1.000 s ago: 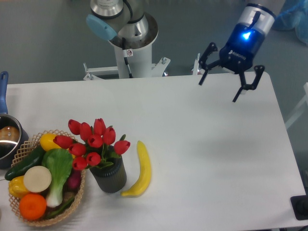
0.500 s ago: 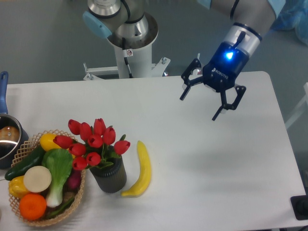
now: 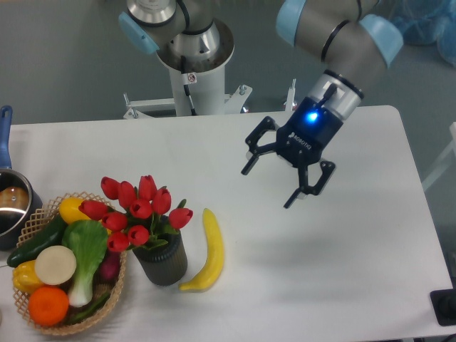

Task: Pick up the flowers from the vase
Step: 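Move the open gripper down toward the red tulip stems in the black vase, then position the gripper fingers around the tulip stems below the blooms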

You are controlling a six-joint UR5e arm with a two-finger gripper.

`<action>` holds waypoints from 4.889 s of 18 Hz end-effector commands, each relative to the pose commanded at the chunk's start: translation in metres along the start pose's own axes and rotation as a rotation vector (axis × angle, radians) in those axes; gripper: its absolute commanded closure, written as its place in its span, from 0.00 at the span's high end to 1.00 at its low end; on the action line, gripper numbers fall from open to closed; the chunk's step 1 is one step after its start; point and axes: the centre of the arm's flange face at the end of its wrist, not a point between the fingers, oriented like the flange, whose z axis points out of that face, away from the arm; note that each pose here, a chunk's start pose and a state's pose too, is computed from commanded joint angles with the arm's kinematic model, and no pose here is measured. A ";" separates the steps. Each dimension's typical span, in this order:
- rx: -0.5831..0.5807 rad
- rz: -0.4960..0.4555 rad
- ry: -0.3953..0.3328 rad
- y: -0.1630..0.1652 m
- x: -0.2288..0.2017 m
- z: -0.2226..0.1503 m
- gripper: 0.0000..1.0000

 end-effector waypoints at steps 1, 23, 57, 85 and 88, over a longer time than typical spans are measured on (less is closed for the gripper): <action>0.001 0.002 0.016 0.000 0.004 0.009 1.00; 0.074 0.153 0.159 0.012 0.043 0.120 1.00; 0.170 0.105 0.249 0.014 0.056 0.167 1.00; 0.290 0.083 0.271 0.012 0.056 0.177 0.71; 0.292 0.079 0.267 0.013 0.056 0.175 0.65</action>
